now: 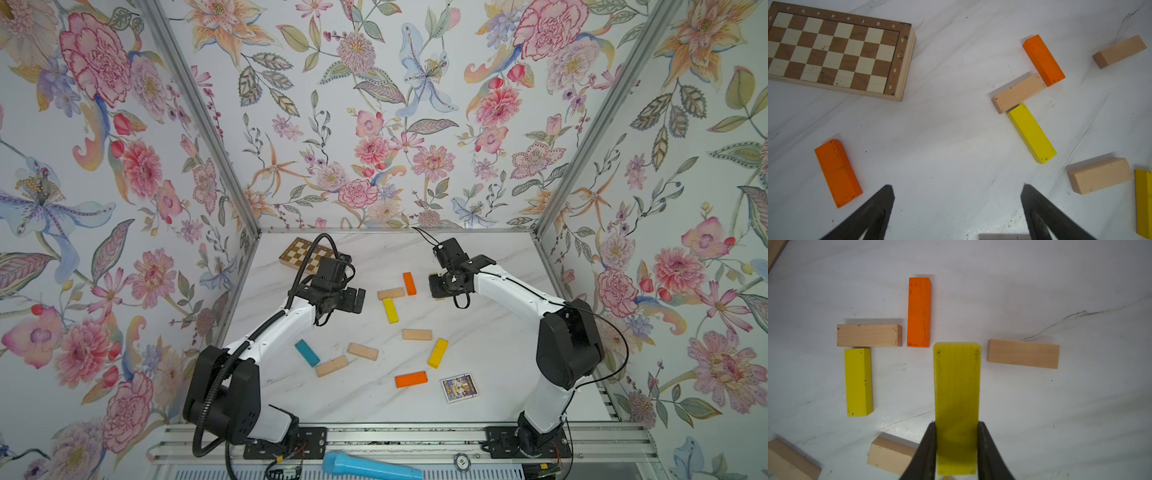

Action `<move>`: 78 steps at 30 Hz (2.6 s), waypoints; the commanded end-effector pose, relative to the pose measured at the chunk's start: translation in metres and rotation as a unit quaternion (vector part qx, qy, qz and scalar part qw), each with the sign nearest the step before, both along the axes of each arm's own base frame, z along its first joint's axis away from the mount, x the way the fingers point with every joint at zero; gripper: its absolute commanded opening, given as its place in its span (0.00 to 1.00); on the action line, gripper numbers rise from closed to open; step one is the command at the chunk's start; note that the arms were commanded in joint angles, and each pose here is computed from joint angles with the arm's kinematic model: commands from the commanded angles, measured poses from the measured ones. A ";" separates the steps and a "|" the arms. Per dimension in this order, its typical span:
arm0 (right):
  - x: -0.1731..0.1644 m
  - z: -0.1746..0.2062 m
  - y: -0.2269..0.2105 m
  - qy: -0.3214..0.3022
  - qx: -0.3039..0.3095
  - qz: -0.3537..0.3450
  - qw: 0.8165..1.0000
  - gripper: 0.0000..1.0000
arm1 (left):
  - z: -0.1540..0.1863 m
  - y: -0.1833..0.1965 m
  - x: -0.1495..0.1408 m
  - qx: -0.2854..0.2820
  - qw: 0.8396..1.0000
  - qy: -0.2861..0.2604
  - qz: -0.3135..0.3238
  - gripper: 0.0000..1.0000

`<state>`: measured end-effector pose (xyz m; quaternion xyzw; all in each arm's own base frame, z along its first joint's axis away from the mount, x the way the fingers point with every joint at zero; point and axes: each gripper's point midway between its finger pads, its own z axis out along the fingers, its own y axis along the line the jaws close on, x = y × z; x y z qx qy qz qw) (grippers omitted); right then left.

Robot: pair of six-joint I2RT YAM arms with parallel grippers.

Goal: Assemble the number 6 with building blocks
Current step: Pick up the building block from the center of the board, then assemble the building block at the center of the board.

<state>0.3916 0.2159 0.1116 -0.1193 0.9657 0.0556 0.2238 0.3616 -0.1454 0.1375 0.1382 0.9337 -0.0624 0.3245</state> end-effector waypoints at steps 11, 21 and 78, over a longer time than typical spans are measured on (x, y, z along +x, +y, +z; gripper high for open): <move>0.003 -0.055 0.005 0.060 -0.032 -0.005 0.998 0.26 | 0.015 0.006 0.007 0.002 0.999 -0.030 0.026 0.99; 0.005 -0.075 -0.009 0.070 -0.061 -0.029 0.995 0.26 | 0.014 0.004 0.006 -0.003 0.999 -0.028 0.021 0.99; 0.006 -0.101 -0.025 0.100 -0.057 -0.086 0.990 0.27 | 0.021 0.002 0.002 -0.009 0.999 -0.037 0.012 0.99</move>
